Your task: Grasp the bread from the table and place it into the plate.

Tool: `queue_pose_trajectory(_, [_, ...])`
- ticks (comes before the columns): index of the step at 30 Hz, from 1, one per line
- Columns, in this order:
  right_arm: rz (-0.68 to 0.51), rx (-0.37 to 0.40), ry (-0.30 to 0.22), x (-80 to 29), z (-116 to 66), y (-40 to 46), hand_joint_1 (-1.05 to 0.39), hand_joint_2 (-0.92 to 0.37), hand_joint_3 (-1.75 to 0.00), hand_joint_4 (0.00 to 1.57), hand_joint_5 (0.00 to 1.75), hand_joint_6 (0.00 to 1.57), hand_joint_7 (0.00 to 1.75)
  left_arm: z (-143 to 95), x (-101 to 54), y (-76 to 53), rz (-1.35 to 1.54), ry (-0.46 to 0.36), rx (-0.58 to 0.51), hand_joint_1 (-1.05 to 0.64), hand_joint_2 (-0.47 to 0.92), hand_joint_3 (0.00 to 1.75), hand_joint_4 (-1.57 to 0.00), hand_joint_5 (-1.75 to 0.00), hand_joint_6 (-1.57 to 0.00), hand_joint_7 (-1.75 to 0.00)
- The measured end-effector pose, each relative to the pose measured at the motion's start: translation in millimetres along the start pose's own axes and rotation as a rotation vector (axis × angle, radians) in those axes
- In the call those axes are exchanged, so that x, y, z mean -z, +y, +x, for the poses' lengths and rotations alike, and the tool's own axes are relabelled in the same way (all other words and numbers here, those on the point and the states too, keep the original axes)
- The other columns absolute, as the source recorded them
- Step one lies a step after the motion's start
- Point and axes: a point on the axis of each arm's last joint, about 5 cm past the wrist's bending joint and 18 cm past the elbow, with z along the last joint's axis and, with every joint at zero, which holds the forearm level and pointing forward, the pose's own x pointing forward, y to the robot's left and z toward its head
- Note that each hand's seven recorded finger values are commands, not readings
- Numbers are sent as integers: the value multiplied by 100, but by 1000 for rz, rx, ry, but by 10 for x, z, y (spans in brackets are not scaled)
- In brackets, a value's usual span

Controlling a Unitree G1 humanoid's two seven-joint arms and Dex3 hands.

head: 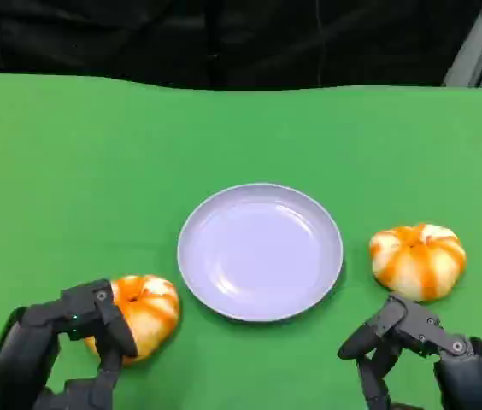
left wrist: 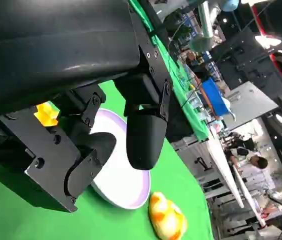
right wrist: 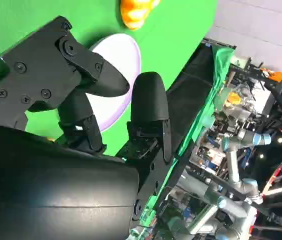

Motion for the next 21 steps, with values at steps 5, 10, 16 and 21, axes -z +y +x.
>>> queue_pose_trajectory(5, [0, 0, 0, 0, 0, 0, -16, -41, -123, 80, 165, 70, 128, 0, 0, 0, 0, 0, 0, 4, 33, 145, -93, -165, -86, -148])
queue_pose_trajectory(10, [-2, -2, 0, 1, 0, -3, -16, -41, -122, 80, 164, 70, 127, 1, 0, -1, -1, 0, -1, 5, 33, 145, -92, -165, -86, -148])
queue_pose_trajectory(16, [-3, -2, -1, 2, 2, -4, -16, -41, -122, 80, 164, 71, 125, 3, 2, -1, -4, -1, -3, 3, 40, 132, -85, -149, -85, -127])
queue_pose_trajectory(21, [-2, -3, -1, 2, 2, -4, -15, -41, -121, 80, 164, 71, 124, 2, 16, 0, -2, 7, -2, -4, 65, 76, -69, -105, -82, -64])
